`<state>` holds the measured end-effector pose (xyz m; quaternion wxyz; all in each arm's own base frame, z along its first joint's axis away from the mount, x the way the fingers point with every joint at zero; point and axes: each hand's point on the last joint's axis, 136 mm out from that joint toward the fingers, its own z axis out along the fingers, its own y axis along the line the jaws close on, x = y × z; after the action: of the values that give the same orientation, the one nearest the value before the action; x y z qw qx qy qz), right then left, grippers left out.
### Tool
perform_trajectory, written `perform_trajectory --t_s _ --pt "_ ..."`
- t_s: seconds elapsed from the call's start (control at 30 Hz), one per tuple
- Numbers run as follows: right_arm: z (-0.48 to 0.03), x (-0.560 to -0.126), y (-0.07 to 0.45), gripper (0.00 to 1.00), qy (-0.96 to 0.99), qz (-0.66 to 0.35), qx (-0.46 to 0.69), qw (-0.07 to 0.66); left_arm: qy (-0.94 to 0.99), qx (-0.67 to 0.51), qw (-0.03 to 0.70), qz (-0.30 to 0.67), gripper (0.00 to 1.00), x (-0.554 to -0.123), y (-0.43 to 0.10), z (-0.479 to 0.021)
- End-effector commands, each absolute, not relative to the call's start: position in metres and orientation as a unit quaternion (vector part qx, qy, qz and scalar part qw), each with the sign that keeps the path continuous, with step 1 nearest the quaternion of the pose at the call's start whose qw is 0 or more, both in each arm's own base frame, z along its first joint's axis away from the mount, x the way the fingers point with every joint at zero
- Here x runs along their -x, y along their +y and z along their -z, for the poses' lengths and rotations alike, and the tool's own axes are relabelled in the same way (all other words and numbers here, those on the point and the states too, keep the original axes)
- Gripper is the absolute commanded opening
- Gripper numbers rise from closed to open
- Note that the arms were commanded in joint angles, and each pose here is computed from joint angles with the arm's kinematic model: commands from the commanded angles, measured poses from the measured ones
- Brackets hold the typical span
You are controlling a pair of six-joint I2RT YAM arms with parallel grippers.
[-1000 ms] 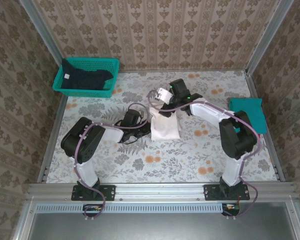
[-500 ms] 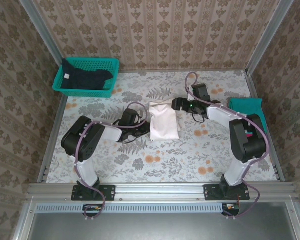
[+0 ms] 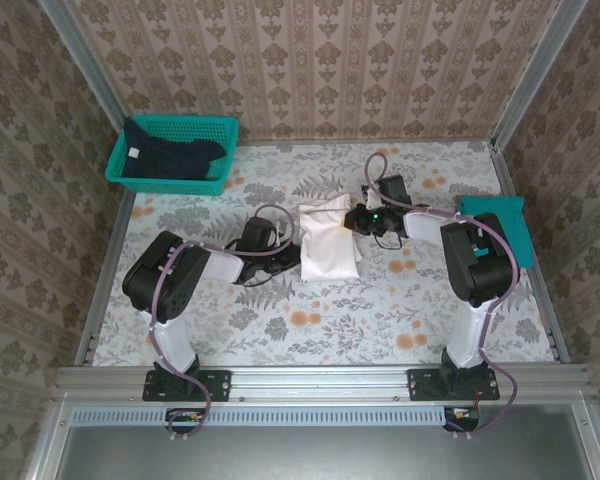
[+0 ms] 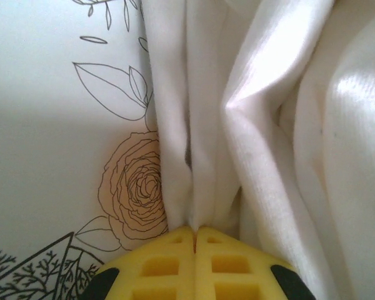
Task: Fold and stack the t-shirts
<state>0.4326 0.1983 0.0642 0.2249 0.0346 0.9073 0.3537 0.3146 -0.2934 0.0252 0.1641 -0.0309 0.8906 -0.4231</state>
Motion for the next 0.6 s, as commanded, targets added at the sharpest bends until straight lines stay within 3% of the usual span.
perform_trajectory --t_s 0.0,0.23,0.57 --pt "-0.120 -0.431 0.210 0.00 0.873 -0.393 0.028 0.288 0.909 0.034 0.134 0.394 0.00 -0.303 -0.282 0.003" --pt "-0.165 -0.435 0.210 0.00 0.840 -0.401 0.058 0.360 0.904 0.027 0.127 0.408 0.00 -0.303 -0.287 0.004" --pt "-0.157 -0.474 0.217 0.00 0.839 -0.397 0.044 0.370 0.899 0.020 0.123 0.420 0.00 -0.302 -0.291 0.004"
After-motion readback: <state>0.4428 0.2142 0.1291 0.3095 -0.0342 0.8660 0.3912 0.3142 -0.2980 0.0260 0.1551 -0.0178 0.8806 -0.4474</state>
